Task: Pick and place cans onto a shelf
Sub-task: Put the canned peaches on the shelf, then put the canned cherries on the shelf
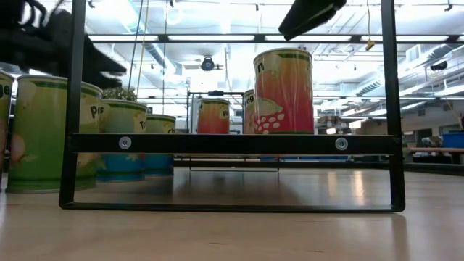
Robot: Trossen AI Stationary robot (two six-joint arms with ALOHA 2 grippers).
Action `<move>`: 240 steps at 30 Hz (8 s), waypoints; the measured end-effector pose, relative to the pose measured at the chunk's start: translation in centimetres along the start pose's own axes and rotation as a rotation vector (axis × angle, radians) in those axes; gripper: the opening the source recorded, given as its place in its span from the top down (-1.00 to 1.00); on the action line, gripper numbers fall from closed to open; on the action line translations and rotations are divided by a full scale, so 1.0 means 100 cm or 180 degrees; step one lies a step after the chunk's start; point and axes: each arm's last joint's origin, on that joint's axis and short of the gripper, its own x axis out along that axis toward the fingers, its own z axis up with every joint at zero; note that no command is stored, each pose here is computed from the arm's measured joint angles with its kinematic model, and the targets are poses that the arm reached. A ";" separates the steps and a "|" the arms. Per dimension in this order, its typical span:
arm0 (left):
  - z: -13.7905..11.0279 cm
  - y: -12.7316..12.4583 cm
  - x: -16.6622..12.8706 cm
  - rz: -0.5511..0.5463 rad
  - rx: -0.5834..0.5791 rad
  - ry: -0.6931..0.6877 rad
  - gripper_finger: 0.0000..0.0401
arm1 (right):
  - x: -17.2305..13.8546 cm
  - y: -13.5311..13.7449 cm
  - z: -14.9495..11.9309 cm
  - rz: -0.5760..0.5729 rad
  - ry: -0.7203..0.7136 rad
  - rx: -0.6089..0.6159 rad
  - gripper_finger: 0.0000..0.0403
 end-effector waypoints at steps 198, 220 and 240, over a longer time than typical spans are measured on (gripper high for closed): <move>0.050 0.038 0.168 0.0247 0.1559 0.2496 -0.57 | -0.009 0.009 0.006 0.0470 -0.0246 -0.0061 -0.74; 0.047 0.041 0.164 0.0458 0.1651 0.2691 -0.57 | -0.012 0.013 0.004 0.0491 -0.0216 0.0177 -0.74; 0.041 0.039 0.156 0.0400 0.1731 0.3002 -0.57 | -0.016 0.018 -0.003 0.0518 -0.0075 0.0011 -0.74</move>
